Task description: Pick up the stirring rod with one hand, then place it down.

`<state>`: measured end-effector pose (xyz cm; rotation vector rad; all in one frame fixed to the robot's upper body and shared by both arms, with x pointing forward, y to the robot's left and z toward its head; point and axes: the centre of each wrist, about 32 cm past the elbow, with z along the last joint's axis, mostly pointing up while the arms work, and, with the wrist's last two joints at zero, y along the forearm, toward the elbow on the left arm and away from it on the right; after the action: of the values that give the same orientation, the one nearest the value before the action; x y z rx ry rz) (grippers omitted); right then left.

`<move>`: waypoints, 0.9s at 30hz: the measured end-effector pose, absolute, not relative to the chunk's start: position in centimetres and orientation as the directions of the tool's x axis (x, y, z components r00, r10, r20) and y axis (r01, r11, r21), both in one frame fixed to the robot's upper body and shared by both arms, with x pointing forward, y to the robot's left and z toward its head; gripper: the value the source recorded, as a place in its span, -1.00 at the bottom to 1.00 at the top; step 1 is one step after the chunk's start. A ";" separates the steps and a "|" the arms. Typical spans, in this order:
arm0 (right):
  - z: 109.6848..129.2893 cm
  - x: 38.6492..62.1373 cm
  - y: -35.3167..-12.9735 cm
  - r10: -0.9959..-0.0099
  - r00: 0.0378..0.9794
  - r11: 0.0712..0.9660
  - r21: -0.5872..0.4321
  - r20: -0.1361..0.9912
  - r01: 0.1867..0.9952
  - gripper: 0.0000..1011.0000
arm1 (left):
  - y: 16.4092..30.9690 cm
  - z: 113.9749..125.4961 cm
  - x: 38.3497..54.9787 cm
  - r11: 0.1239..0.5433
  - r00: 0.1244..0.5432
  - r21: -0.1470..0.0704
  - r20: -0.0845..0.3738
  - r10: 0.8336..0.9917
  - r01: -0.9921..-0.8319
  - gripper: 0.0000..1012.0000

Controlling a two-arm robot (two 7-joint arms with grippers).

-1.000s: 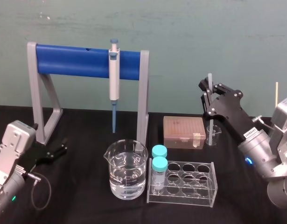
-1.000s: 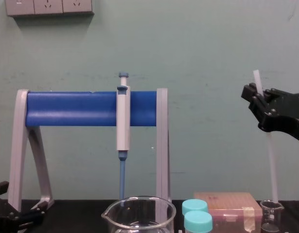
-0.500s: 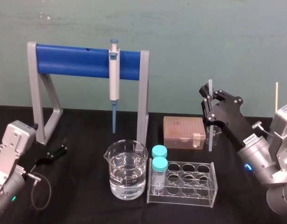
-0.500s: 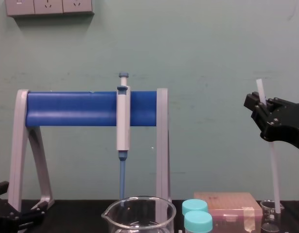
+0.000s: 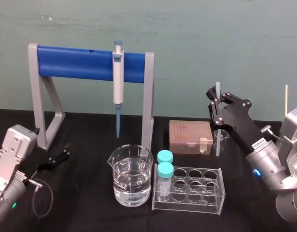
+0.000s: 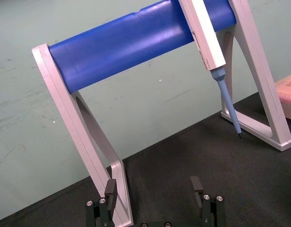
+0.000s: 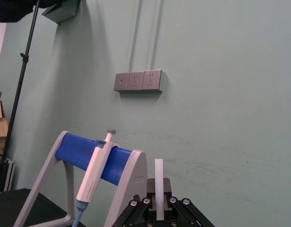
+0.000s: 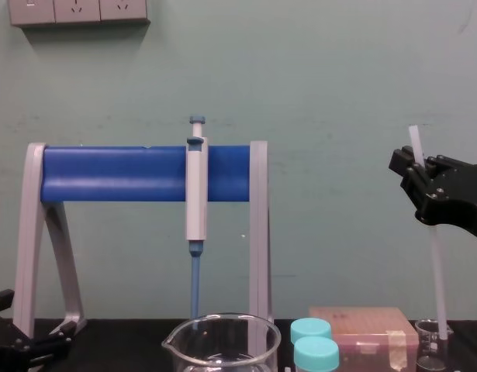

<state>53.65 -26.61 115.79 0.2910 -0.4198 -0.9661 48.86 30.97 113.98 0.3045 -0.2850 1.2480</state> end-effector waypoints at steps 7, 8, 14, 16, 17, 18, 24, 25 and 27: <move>115.8 53.7 -26.6 -0.840 0.499 0.540 0.421 0.214 0.729 -0.87 | 31.0 114.0 48.9 0.287 0.292 0.070 0.374 0.880 -0.955 0.98; 115.8 53.7 -26.6 -0.840 0.498 0.540 0.421 0.214 0.729 -0.87 | 31.0 114.0 48.9 0.287 0.292 0.070 0.374 0.880 -0.955 0.98; 115.8 53.7 -26.6 -0.840 0.498 0.540 0.422 0.214 0.729 -0.87 | 31.0 114.0 48.9 0.287 0.292 0.070 0.374 0.880 -0.955 0.98; 115.8 53.7 -26.6 -0.840 0.498 0.540 0.422 0.214 0.728 -0.87 | 31.0 114.0 48.9 0.287 0.292 0.070 0.374 0.880 -0.955 0.98; 115.8 53.7 -26.6 -0.840 0.498 0.540 0.422 0.214 0.728 -0.87 | 31.0 114.0 48.9 0.287 0.292 0.070 0.374 0.880 -0.955 0.98; 115.8 53.7 -26.6 -0.840 0.498 0.540 0.422 0.214 0.728 -0.87 | 31.0 114.0 48.9 0.287 0.292 0.070 0.374 0.880 -0.955 0.98; 115.8 53.7 -26.6 -0.840 0.498 0.540 0.423 0.215 0.728 -0.87 | 31.0 114.0 48.9 0.287 0.292 0.070 0.374 0.880 -0.955 0.98; 115.8 53.7 -26.6 -0.840 0.498 0.540 0.423 0.215 0.728 -0.87 | 31.0 114.0 48.9 0.287 0.292 0.070 0.374 0.880 -0.955 0.98; 115.8 53.7 -26.6 -0.840 0.498 0.540 0.423 0.215 0.728 -0.87 | 31.0 114.0 48.9 0.287 0.292 0.070 0.374 0.880 -0.955 0.98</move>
<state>53.69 -26.62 115.82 0.2937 -0.4220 -0.9652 48.86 30.97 113.98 0.3045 -0.2851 1.2480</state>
